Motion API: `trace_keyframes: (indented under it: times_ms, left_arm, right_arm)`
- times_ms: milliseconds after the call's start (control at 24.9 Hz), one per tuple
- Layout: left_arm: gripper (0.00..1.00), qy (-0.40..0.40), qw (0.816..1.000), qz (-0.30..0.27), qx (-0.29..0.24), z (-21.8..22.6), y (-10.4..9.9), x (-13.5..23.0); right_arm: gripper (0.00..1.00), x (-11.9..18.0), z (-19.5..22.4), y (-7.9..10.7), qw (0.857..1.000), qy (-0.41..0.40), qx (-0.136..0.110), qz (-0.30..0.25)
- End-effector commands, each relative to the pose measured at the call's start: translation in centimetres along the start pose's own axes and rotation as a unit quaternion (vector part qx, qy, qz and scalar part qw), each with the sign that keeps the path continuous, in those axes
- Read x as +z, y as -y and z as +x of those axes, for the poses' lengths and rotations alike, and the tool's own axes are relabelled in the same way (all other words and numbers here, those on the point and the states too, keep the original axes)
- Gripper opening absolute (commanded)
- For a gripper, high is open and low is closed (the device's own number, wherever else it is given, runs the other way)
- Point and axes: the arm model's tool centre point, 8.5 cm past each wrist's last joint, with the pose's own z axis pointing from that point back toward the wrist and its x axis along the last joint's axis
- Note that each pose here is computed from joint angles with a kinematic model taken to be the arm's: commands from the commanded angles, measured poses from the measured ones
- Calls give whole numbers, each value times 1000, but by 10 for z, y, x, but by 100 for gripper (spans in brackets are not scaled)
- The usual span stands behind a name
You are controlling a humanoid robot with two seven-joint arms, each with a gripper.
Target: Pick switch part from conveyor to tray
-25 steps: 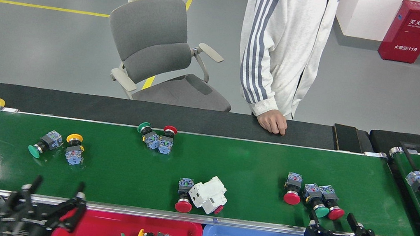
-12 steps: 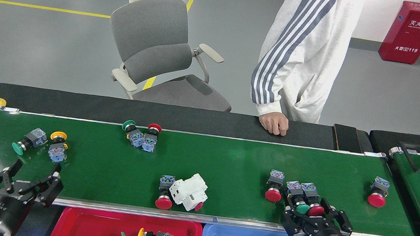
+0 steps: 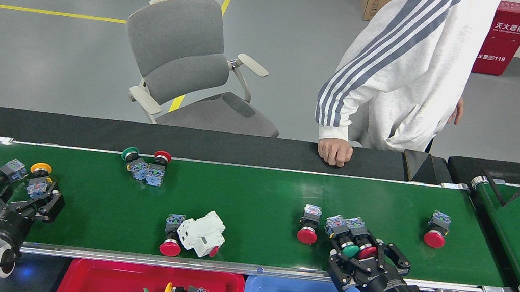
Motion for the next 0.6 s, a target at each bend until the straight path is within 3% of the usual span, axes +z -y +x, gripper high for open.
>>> trace_keyframes:
  times_ms: [0, 40, 80, 120, 161, 241, 281, 361, 441, 562]
  left_arm:
    - [99, -24, 1000, 9, 5, -10, -13, -8]
    - [98, -30, 999, 5, 9, -10, -13, -10]
    - [94, -39, 999, 4, 12, -12, -13, -13]
    - [86, -46, 999, 5, 14, -13, -12, -14]
    - [73, -51, 999, 9, 16, -14, -13, -16]
    - [38, -53, 998, 17, 22, -14, -13, -18]
    - [28, -53, 998, 22, 25, -14, -13, -18]
    - [17, -48, 997, 39, 38, -10, -13, -18]
    - [13, -42, 997, 45, 36, -9, -10, -15]
    - [9, 11, 997, 68, 26, 1, -8, -2]
  right_arm:
    - [3, -4, 46, 17, 993, 108, 23, -32]
    - [9, -7, 67, 18, 988, 147, 26, -36]
    - [32, -12, 95, 18, 980, 192, 27, -38]
    - [69, -17, 117, 19, 975, 218, 26, -42]
    - [100, -23, 144, 17, 969, 243, 23, -40]
    - [100, -32, 169, 7, 962, 269, 29, -23]
    - [100, -34, 172, 7, 961, 273, 29, -22]
    - [100, -37, 170, 14, 961, 273, 33, -31]
    - [100, -36, 165, 20, 962, 266, 33, -39]
    - [100, -17, 92, 30, 983, 172, 14, -70]
